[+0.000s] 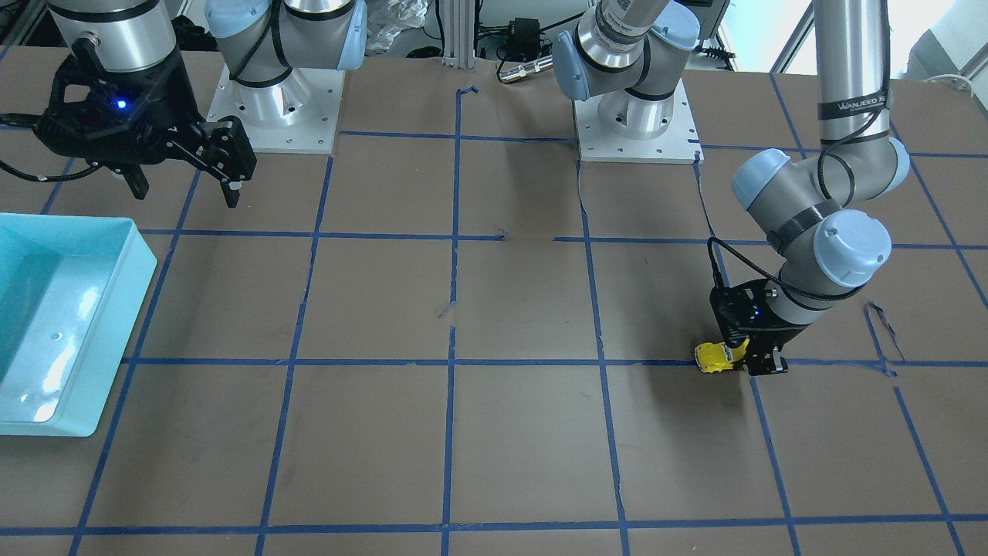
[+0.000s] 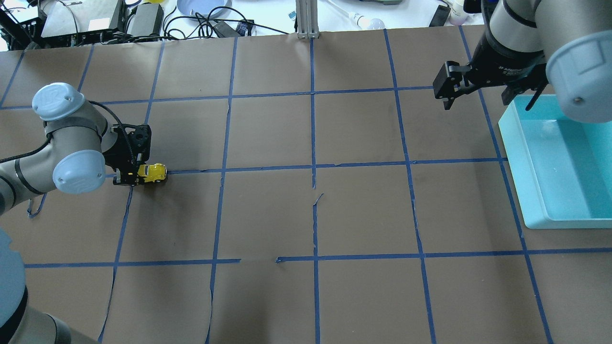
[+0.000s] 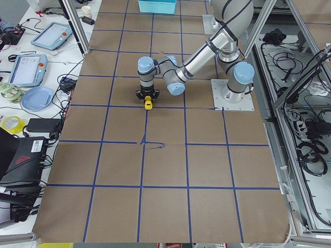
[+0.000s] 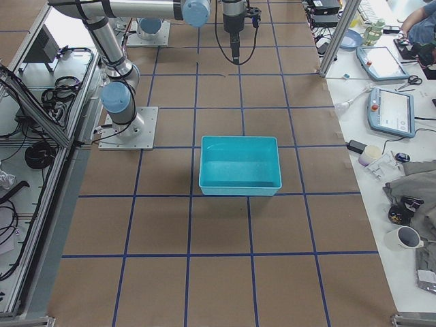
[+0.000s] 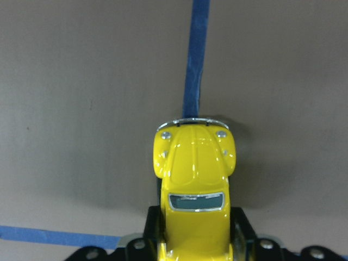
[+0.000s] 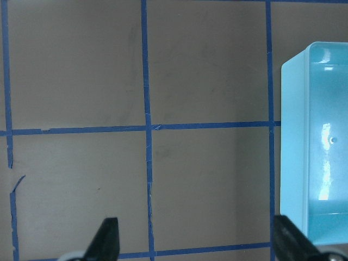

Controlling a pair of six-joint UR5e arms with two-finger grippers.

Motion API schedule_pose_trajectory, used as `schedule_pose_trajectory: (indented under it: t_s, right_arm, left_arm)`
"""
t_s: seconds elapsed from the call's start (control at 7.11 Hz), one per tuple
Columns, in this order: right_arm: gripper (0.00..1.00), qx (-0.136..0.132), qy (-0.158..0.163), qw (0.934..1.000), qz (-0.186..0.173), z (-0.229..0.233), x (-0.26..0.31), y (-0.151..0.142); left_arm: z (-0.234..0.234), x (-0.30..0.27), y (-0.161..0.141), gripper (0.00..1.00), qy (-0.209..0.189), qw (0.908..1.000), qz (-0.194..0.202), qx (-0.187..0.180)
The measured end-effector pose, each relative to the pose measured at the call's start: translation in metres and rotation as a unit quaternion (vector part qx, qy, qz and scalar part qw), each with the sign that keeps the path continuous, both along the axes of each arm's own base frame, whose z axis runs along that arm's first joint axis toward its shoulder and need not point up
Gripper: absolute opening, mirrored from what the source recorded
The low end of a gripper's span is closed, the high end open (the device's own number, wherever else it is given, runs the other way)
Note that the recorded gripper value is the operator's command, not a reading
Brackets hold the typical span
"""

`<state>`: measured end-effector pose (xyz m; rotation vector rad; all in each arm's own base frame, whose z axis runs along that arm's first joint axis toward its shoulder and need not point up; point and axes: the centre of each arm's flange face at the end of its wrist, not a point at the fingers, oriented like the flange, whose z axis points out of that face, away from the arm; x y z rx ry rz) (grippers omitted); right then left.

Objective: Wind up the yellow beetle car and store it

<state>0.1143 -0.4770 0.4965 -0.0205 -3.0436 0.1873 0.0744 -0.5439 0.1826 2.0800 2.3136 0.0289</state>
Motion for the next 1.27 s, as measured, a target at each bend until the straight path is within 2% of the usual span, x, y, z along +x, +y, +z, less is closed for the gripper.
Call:
schedule_pose_trajectory:
  t_s: [0.42, 1.27]
  right_arm:
    - [1.0, 0.007, -0.038, 0.9992, 0.006, 0.005, 0.01, 0.003]
    - [1.0, 0.026, -0.038, 0.9989, 0.008, -0.007, 0.01, 0.002]
  left_arm:
    - [0.009, 0.001, -0.002, 1.0, -0.006, 0.9999, 0.002, -0.008]
    - [0.012, 0.0, -0.002, 1.0, -0.006, 0.9999, 0.003, -0.01]
